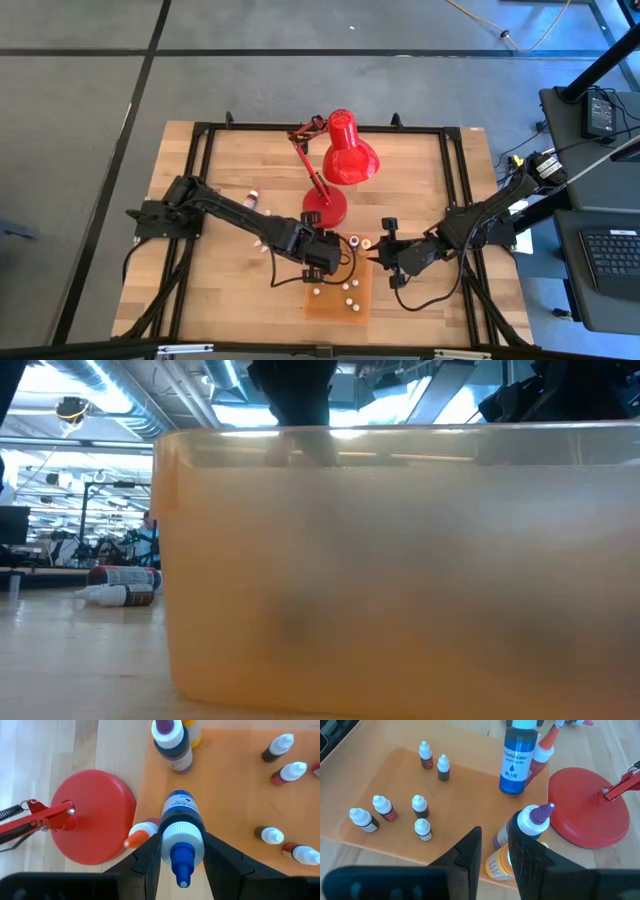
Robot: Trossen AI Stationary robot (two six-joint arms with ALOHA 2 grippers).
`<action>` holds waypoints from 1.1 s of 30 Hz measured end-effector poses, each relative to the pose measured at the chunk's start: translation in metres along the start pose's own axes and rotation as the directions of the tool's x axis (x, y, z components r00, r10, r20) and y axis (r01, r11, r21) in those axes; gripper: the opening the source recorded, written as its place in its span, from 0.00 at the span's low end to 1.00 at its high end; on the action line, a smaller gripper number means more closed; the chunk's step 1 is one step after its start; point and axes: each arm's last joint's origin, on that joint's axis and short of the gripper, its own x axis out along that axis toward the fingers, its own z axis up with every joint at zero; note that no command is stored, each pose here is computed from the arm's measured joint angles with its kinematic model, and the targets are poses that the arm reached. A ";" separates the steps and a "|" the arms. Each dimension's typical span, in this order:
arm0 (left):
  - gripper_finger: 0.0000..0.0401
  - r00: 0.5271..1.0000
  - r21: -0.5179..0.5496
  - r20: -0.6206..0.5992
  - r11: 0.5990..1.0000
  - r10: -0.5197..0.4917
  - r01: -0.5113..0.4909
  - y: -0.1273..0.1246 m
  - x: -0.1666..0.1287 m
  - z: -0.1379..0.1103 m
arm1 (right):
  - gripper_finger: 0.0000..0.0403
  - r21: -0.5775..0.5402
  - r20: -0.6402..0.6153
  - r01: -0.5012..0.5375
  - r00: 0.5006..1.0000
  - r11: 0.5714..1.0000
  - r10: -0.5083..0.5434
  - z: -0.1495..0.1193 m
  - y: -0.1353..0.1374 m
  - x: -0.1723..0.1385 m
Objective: Pick & Place food coloring
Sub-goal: Put the large blue food coloring bottle into the orange bin
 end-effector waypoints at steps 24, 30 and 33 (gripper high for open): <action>0.34 1.000 0.106 0.010 0.994 0.013 -0.014 -0.002 0.007 0.002 | 0.25 0.000 0.000 0.000 1.000 1.000 0.000 0.000 0.000 0.000; 0.34 1.000 0.108 0.018 0.994 0.010 -0.012 -0.002 0.006 0.002 | 0.25 0.000 0.000 0.000 1.000 1.000 0.000 0.000 0.000 0.000; 0.34 1.000 0.109 0.016 0.994 0.006 -0.008 -0.002 0.006 0.002 | 0.25 0.000 0.000 0.000 1.000 1.000 0.000 0.000 0.000 0.000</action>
